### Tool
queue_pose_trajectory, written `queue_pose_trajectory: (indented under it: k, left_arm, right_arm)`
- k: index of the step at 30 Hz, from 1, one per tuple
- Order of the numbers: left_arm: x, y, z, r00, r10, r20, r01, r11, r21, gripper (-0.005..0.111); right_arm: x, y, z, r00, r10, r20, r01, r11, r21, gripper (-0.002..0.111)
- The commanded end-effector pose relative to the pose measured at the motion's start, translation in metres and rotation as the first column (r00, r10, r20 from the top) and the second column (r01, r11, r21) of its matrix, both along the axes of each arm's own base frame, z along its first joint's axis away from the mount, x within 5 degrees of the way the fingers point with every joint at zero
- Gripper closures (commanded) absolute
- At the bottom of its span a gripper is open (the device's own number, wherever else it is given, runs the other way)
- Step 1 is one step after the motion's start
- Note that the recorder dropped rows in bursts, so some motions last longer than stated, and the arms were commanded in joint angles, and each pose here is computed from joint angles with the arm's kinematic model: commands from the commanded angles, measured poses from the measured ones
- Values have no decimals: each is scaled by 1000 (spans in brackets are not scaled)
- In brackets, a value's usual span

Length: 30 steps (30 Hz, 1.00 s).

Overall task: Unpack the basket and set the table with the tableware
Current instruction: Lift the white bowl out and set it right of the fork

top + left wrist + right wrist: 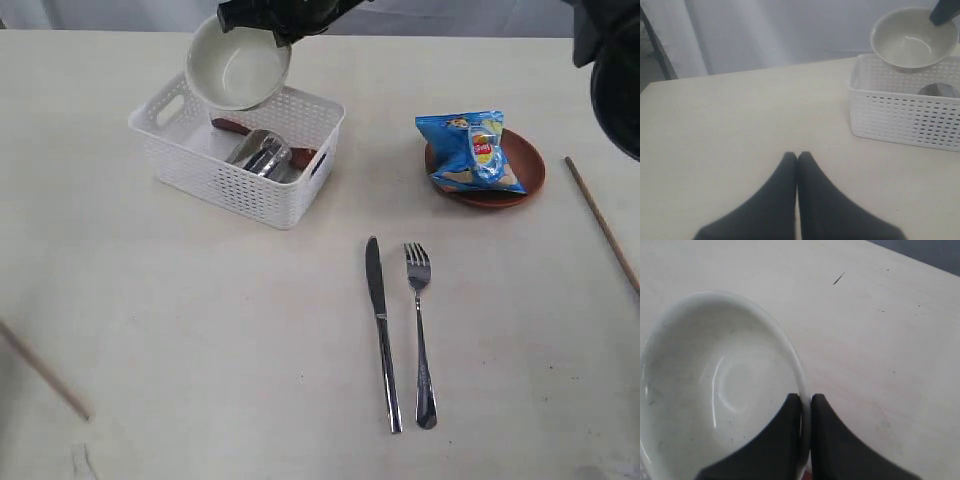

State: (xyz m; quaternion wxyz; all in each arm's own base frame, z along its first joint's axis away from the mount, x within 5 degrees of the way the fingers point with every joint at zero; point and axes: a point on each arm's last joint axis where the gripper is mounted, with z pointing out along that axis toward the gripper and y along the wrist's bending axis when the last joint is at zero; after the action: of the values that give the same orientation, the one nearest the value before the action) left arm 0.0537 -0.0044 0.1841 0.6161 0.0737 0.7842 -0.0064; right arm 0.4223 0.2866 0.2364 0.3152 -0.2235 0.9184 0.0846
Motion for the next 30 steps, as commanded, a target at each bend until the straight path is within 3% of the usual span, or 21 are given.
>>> queue_pose_trajectory:
  k: [1,8,14,21,24,30]
  left_arm:
    - [0,0,-1,1000,-6,2,6,1000,-6,107]
    - [0,0,-1,1000,-6,2,6,1000,-6,107]
    - [0,0,-1,1000,-6,2,6,1000,-6,107]
    - [0,0,-1,1000,-6,2,6,1000,-6,107]
    - [0,0,-1,1000,-6,2,6,1000,-6,107]
    - [0,0,-1,1000,-6,2,6,1000,-6,107]
  right_arm:
    - [-2,-11,27,998,-13,54,14,1000,-9,109]
    - [-17,-47,77,999,-34,21,35,999,-26,109]
    - [-30,-88,103,998,-53,-44,58,993,103,109]
    - [-66,-136,90,988,-118,-103,126,990,67,109]
    - [-105,-172,94,980,-175,-98,183,980,77,109]
    - [-157,-244,70,906,-278,-319,312,948,61,109]
